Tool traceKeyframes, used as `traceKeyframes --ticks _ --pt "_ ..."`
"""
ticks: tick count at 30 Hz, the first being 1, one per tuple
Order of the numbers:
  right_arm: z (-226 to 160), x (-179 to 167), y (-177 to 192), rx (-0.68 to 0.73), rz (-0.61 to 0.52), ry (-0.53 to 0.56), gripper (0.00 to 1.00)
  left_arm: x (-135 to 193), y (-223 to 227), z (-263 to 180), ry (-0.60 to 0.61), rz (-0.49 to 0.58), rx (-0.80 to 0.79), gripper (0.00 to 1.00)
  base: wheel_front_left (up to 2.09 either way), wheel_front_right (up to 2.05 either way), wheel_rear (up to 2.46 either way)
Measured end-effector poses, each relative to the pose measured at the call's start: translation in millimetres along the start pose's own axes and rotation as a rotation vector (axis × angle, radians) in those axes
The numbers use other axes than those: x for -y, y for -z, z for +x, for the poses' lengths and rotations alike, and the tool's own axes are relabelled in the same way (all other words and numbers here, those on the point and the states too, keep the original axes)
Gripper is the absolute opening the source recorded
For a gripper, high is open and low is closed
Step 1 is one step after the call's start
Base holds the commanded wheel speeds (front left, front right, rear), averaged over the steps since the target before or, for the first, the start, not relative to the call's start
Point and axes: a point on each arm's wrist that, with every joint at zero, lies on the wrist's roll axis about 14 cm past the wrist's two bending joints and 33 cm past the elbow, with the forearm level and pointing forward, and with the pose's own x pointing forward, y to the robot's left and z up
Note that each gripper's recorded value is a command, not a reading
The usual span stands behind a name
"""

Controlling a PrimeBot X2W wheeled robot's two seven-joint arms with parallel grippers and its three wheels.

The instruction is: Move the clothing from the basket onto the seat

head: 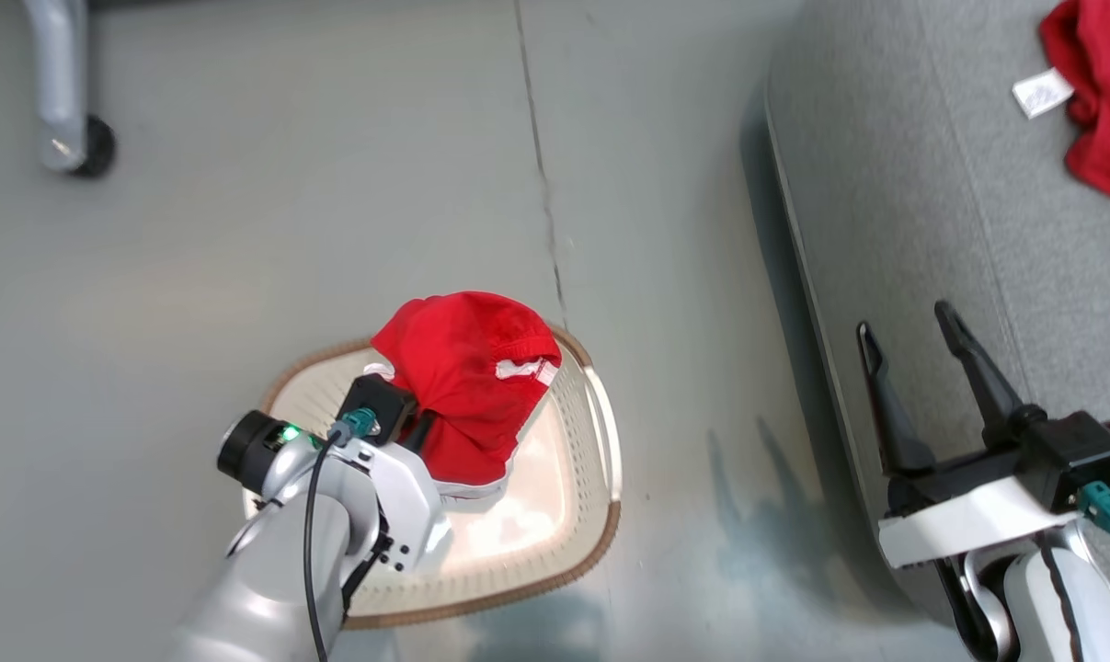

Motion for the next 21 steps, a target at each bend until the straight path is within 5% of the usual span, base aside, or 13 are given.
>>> traceKeyframes --ticks 21 --pt "-48 -40 -67 0.18 0.031 -0.094 1.0 1 -180 -136 -0.183 -0.05 0.705 0.0 0.0 0.0 0.0"
